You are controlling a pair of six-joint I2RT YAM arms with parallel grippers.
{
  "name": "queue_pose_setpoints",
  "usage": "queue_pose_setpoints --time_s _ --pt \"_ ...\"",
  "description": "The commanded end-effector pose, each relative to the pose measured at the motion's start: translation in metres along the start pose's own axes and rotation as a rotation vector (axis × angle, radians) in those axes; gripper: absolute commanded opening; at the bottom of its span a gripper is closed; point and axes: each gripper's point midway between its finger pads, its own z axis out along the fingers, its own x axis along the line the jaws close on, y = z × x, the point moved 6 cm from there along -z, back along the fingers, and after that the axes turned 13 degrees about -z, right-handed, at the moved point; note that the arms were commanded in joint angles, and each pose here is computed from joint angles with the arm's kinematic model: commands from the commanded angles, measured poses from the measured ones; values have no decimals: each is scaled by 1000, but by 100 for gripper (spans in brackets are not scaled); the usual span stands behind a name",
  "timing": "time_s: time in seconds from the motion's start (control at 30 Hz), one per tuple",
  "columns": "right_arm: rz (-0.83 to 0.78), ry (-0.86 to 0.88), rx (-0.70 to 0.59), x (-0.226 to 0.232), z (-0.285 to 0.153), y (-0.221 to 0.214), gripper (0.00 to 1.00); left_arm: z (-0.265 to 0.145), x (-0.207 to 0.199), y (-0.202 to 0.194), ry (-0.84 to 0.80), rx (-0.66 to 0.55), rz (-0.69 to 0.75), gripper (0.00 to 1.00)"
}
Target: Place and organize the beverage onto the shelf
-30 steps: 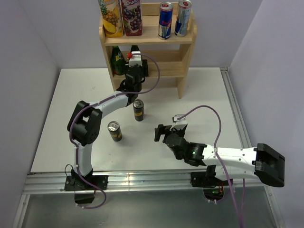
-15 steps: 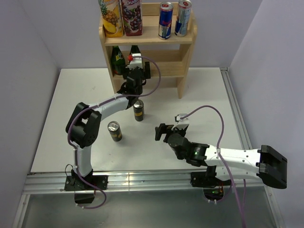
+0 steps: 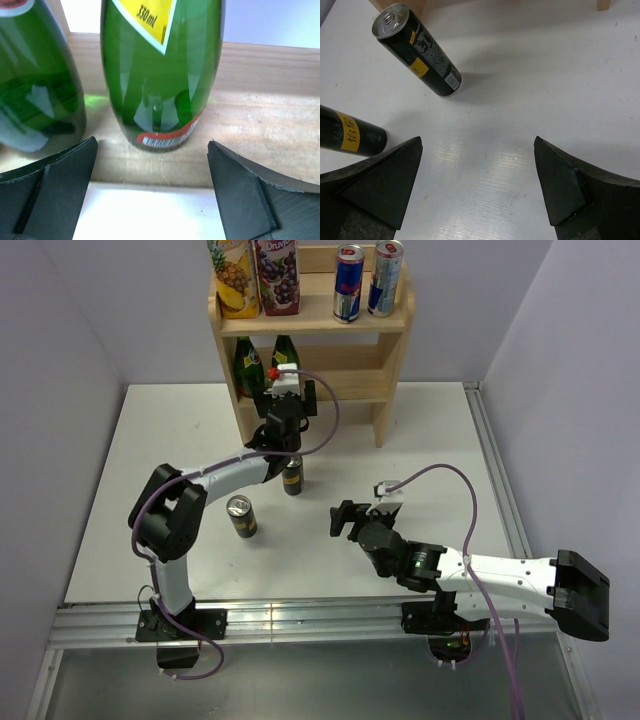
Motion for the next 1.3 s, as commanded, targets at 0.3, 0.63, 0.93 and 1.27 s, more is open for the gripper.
queue_pose_setpoints --time_s 0.3,0.63,0.93,1.27 --pt "27 -23 -2 -2 -1 -1 100 -67 -3 8 2 -3 -19 99" --pt "-27 103 12 32 11 5 100 -151 18 60 -23 30 -130 98" --pt "-135 233 28 91 48 14 100 -223 64 63 44 152 -165 97" --pt "-149 187 67 104 115 16 100 -281 106 16 128 275 -195 99"
